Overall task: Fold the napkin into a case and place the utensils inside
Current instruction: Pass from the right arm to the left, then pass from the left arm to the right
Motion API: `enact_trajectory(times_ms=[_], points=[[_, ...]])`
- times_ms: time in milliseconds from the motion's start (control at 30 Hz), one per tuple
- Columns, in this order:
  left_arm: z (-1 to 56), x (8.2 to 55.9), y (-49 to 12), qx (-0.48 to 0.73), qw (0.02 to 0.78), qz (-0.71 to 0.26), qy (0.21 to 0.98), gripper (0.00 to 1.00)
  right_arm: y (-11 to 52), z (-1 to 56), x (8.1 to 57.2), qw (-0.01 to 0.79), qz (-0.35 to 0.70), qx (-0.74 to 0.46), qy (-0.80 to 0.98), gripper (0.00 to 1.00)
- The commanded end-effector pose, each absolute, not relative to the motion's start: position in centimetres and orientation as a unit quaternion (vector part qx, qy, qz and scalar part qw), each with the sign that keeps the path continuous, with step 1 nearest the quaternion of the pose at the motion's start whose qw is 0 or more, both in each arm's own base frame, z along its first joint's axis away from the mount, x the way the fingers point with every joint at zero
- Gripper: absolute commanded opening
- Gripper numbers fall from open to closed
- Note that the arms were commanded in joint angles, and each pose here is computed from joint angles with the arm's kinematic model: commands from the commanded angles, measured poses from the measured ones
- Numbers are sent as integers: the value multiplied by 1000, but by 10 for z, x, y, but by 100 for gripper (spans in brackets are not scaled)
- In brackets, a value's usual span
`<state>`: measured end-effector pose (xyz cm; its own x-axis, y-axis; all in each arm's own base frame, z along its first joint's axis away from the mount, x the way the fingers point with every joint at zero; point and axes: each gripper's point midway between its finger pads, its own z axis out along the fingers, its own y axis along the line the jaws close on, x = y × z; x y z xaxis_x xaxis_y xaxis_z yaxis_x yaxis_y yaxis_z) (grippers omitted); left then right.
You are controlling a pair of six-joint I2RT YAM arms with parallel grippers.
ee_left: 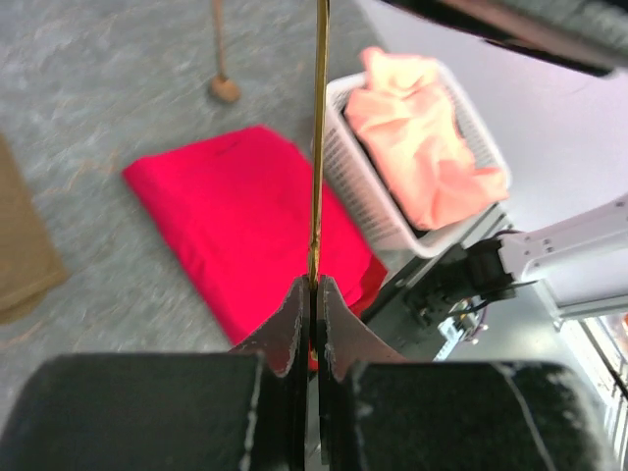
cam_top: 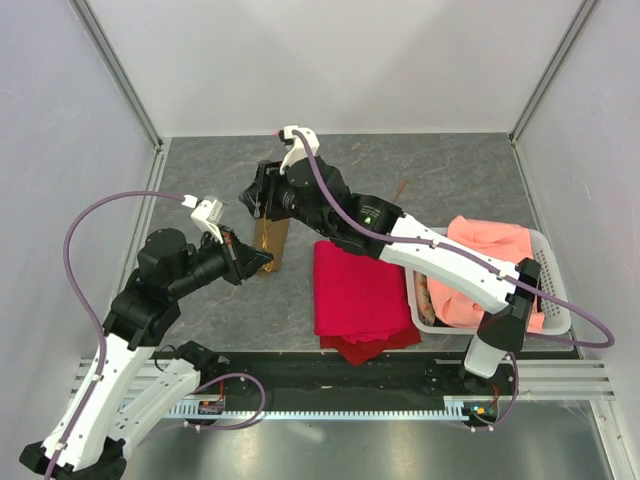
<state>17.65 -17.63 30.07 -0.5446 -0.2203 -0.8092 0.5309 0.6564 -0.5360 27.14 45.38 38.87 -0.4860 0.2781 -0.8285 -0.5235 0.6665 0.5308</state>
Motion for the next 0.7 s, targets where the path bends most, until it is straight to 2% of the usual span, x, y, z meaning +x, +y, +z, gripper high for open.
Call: enact_trajectory(times_ms=[0,133,367,433,567,667], points=[[307,189,-163,99,495,-353,787,2,447,353,267,467,346,-119,805,53],[303,193,-159,88,491,-336,799,2,452,353,266,457,346,-126,810,44],[296,198,-155,79,485,-319,810,2,451,336,263,437,329,-136,826,37],[293,200,-155,78,481,-317,814,2,451,334,262,435,328,-137,828,29],[294,201,-157,78,480,-321,813,2,453,332,262,433,328,-144,827,26],[294,203,-156,77,482,-316,814,2,456,332,262,432,332,-146,826,17]])
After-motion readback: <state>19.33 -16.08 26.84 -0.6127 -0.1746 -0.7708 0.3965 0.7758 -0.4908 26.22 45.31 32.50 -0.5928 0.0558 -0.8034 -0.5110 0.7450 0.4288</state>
